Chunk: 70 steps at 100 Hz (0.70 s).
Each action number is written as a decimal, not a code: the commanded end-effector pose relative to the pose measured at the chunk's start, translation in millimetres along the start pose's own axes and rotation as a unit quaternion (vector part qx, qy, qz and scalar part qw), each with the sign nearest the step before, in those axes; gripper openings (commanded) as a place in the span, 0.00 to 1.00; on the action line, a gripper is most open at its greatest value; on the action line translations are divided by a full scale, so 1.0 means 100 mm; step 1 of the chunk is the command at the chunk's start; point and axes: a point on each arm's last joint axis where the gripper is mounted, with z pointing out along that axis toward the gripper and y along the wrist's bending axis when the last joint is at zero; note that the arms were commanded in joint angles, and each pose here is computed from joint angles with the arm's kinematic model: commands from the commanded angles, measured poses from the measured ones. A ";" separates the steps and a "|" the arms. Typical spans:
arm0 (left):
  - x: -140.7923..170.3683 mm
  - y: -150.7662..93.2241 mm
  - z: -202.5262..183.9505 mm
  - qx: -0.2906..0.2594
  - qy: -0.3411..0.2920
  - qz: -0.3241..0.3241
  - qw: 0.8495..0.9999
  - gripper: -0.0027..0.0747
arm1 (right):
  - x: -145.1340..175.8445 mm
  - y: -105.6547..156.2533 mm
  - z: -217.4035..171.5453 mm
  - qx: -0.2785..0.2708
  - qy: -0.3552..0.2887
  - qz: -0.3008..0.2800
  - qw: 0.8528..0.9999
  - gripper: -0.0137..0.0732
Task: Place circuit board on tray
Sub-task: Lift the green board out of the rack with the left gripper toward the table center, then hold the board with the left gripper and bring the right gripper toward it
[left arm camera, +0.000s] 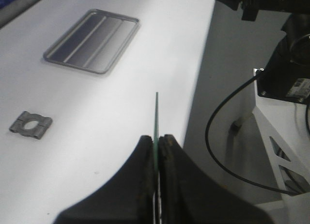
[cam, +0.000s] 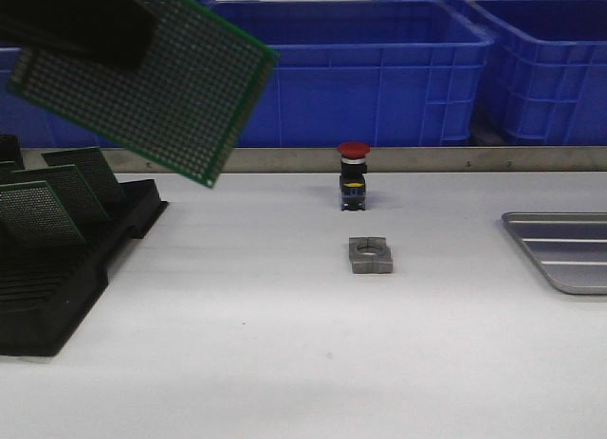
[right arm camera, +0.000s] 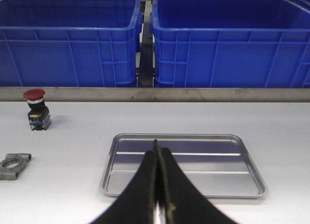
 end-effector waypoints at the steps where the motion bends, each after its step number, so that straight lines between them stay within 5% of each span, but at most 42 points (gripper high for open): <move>1: -0.11 0.00 0.08 0.021 -0.030 -0.018 0.999 0.01 | -0.18 0.00 -0.04 0.001 -0.088 -0.005 0.996 0.09; 35: 0.03 0.04 0.44 0.082 0.003 -0.059 0.995 0.01 | -0.43 0.00 -0.10 -0.001 -0.080 0.019 0.997 0.09; 70: 0.03 0.04 0.45 0.083 0.004 -0.061 0.995 0.01 | -0.74 0.05 -0.08 -0.015 0.100 0.050 0.994 0.09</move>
